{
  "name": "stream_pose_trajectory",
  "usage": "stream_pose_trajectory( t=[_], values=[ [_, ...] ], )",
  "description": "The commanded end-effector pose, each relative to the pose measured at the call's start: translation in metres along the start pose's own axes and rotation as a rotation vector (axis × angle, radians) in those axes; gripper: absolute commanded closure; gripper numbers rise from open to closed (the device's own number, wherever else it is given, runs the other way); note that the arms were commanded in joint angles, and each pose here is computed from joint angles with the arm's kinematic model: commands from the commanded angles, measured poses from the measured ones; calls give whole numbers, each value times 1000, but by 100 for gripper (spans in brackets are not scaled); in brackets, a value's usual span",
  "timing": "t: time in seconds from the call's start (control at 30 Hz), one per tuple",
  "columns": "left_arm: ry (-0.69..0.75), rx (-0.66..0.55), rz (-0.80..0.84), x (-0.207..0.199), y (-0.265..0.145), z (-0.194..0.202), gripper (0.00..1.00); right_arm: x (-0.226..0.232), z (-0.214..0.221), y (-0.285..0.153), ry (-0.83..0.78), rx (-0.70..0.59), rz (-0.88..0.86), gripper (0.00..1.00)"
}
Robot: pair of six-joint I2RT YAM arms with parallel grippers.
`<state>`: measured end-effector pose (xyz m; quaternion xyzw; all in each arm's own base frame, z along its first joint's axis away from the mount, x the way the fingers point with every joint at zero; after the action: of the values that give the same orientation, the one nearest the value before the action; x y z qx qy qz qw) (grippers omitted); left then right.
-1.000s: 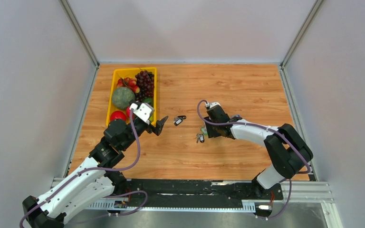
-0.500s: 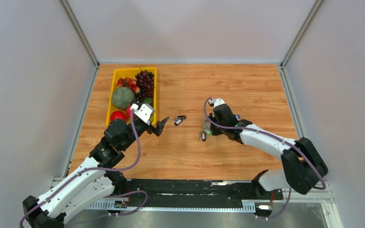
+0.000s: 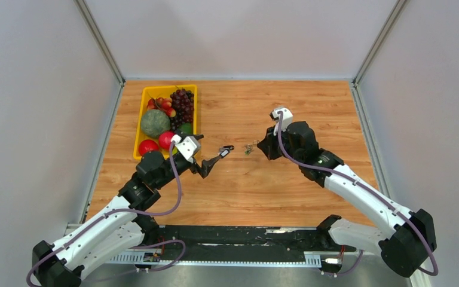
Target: Remove the keys from the keyring
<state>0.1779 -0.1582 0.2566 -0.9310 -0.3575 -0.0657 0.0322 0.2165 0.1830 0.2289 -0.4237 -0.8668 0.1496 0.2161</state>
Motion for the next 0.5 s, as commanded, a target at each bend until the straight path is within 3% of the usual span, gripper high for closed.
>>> stream_pose_trajectory(
  t=[0.0, 0.2, 0.47],
  values=[
    [8, -100, 144, -14, 3, -11, 0, 26, -56, -22, -18, -169, -147, 100],
    [12, -115, 254, -24, 4, -9, 8, 42, -85, -32, 41, -221, -223, 100],
    [16, -130, 310, -29, 4, -11, 35, 66, -99, -43, 7, -276, -376, 100]
  ],
)
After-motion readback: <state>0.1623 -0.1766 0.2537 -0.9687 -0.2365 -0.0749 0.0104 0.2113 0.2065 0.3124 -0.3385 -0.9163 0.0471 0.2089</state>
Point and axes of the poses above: each gripper's point midway between its finger pads, its own y axis out along the fingers, its own x axis along the line the jaws close on, z = x × y, the point moved 8 cm from there along -y, back along the fingers, and after that the axes turned 1 degree about -y, right-handed, at the moved point
